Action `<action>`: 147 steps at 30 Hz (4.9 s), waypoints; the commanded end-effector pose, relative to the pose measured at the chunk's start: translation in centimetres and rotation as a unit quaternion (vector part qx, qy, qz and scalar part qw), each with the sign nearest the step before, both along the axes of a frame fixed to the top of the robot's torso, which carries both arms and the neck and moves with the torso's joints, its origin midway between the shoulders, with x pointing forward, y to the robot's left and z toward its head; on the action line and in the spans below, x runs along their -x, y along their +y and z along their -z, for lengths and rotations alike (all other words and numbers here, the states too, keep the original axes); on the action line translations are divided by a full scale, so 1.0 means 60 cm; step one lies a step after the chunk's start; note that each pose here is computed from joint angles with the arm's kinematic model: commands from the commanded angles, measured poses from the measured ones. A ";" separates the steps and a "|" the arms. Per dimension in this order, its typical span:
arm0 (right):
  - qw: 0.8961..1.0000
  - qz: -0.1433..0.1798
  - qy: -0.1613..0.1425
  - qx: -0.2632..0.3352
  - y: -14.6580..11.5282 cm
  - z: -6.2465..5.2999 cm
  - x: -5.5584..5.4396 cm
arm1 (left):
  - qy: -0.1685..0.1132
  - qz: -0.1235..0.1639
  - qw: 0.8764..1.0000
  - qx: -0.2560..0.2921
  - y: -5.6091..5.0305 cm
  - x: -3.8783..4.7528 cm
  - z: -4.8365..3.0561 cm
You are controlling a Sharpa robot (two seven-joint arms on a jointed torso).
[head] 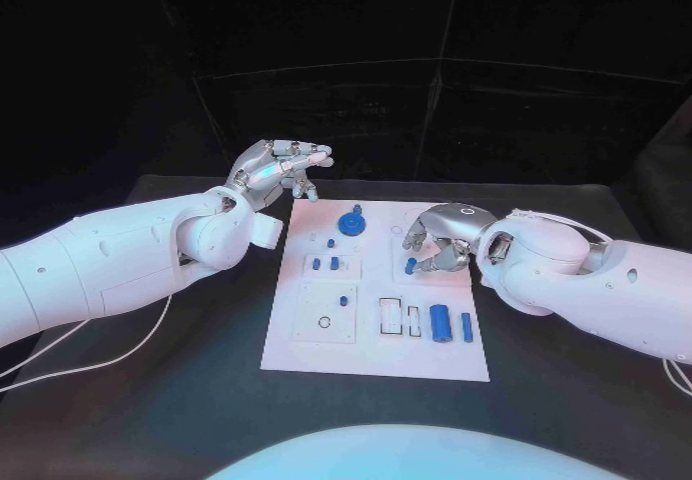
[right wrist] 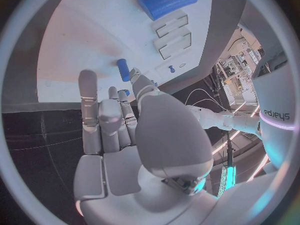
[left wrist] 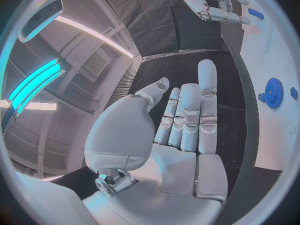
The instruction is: Assemble the parts on the task board
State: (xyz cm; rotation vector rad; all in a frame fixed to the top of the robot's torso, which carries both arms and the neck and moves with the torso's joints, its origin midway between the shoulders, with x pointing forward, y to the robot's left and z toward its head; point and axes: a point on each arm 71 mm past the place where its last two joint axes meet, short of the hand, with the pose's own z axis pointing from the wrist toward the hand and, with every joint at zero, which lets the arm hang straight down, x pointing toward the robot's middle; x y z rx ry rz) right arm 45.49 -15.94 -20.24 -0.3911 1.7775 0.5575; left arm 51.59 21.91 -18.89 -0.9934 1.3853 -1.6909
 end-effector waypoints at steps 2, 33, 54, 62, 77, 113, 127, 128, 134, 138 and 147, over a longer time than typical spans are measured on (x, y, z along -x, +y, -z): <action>0.999 -0.014 0.017 0.024 0.005 0.008 -0.001 | -0.006 0.002 1.000 0.007 -0.002 0.000 -0.003; 0.999 -0.015 -0.041 -0.017 0.015 0.005 -0.004 | -0.003 0.005 1.000 0.006 -0.003 -0.001 0.000; 0.988 -0.109 -0.015 -0.111 0.113 -0.028 0.069 | 0.000 0.006 1.000 0.005 -0.005 -0.001 0.004; 0.984 -0.146 0.013 -0.106 0.165 -0.002 0.086 | 0.000 0.009 1.000 0.006 -0.011 -0.001 0.004; 0.981 -0.173 0.045 -0.082 0.203 0.045 0.098 | 0.001 0.012 1.000 0.007 -0.016 -0.001 0.004; 0.984 -0.167 0.050 -0.027 0.229 0.073 0.098 | 0.002 0.014 1.000 0.007 -0.018 -0.002 0.005; 0.982 -0.181 0.048 -0.040 0.243 0.069 0.103 | 0.003 0.015 1.000 0.007 -0.019 -0.002 0.005; 0.981 -0.182 0.048 -0.040 0.244 0.069 0.104 | 0.003 0.015 1.000 0.007 -0.019 -0.002 0.005; 0.981 -0.181 0.052 -0.040 0.244 0.070 0.104 | 0.004 0.015 1.000 0.006 -0.018 -0.003 0.005; 0.981 -0.179 0.054 -0.042 0.243 0.070 0.104 | 0.004 0.015 1.000 0.006 -0.018 -0.003 0.005; 0.983 -0.168 0.040 -0.062 0.240 0.064 0.101 | 0.005 0.015 1.000 0.005 -0.017 -0.003 0.006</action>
